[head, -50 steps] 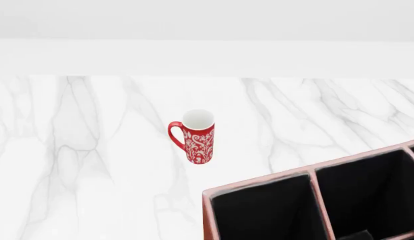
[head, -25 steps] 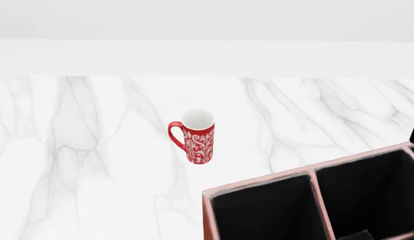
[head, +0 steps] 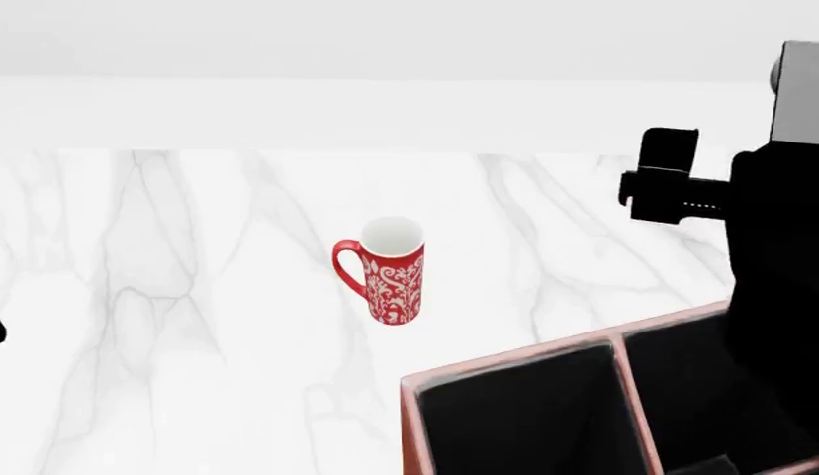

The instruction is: Pick up the book and place it in the right compartment of the caddy.

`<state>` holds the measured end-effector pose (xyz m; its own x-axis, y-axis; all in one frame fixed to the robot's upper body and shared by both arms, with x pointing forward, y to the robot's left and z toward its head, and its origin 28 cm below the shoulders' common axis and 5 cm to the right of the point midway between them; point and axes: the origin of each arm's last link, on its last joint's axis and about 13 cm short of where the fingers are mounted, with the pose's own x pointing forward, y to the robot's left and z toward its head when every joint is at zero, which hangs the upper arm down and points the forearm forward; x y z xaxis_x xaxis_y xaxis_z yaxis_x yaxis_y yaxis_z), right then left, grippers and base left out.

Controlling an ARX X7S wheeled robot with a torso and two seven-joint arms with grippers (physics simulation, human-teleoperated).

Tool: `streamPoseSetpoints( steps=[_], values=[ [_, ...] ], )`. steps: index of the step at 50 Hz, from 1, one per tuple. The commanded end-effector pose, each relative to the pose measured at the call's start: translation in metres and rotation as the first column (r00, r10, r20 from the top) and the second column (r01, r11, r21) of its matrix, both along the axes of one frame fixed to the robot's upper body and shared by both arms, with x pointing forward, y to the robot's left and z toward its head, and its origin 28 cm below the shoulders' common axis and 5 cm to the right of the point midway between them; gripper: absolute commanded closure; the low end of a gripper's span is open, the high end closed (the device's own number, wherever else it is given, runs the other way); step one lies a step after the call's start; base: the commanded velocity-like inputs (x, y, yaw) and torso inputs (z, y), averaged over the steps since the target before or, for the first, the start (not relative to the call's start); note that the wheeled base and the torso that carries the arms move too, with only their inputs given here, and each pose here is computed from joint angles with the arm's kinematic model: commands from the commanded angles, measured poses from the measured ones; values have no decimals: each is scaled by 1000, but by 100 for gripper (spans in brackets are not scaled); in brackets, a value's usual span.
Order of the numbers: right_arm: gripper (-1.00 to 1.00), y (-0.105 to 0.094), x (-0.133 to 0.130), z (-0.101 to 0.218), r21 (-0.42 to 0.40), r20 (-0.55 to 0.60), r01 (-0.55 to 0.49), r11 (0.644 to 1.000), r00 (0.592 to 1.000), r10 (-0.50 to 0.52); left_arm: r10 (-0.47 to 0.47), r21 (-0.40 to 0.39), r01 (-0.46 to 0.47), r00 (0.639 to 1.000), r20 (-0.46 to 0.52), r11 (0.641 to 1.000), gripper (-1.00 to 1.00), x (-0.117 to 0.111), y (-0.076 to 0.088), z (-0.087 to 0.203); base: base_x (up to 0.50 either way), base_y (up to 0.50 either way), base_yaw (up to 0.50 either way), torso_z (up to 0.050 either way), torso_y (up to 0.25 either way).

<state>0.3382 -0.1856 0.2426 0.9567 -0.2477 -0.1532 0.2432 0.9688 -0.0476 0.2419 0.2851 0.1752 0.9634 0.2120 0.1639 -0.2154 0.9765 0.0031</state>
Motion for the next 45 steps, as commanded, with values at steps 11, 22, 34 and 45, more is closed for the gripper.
streamPoseSetpoints(
  steps=[11,22,34,45],
  values=[
    [-100,53,16,-4,-40,70,-156,987,985,158,-255,77,252,967,27,965,-100,66,-49,39,0,0,0,0,0],
    [-100,68,17,-6,-34,91,-222,974,970,225,-310,87,306,950,35,948,-100,74,-62,47,0,0,0,0,0],
    [-100,76,16,-5,-14,93,-258,966,962,258,-341,100,335,939,46,937,-100,84,-72,57,0,0,0,0,0],
    [-100,80,15,-5,-19,92,-278,960,956,278,-365,112,358,929,51,927,-100,88,-79,60,0,0,0,0,0]
  ],
)
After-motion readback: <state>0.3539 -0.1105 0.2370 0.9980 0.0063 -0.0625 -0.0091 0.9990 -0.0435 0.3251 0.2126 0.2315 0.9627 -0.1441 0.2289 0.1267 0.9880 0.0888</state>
